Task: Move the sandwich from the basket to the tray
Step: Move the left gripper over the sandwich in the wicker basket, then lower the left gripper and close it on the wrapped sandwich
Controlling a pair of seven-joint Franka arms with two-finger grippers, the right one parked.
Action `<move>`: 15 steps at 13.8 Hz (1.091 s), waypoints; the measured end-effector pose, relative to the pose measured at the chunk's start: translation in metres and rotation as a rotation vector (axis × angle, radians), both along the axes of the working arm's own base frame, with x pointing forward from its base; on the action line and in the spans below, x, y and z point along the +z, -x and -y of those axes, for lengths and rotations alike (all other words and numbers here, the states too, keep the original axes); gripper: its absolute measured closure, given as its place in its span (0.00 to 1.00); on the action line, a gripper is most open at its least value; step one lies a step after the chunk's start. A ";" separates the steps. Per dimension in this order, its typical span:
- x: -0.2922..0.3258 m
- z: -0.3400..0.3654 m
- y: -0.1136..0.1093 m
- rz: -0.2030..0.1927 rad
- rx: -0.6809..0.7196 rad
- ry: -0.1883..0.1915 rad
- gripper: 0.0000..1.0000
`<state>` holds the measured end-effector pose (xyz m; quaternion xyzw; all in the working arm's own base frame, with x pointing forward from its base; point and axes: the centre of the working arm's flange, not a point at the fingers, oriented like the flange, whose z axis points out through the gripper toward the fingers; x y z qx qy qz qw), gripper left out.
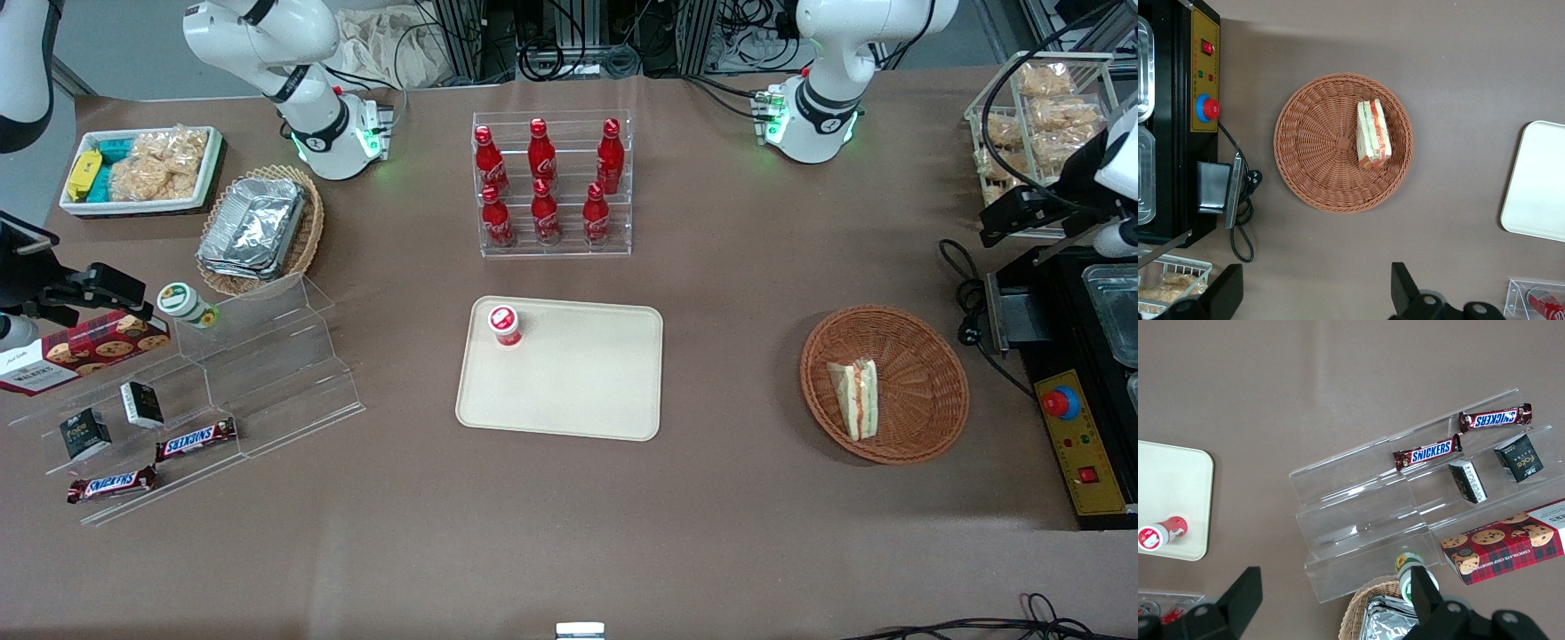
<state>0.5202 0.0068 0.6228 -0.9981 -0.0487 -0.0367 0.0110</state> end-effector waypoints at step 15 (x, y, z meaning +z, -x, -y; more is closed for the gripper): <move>-0.228 0.052 -0.098 -0.107 0.142 -0.027 0.00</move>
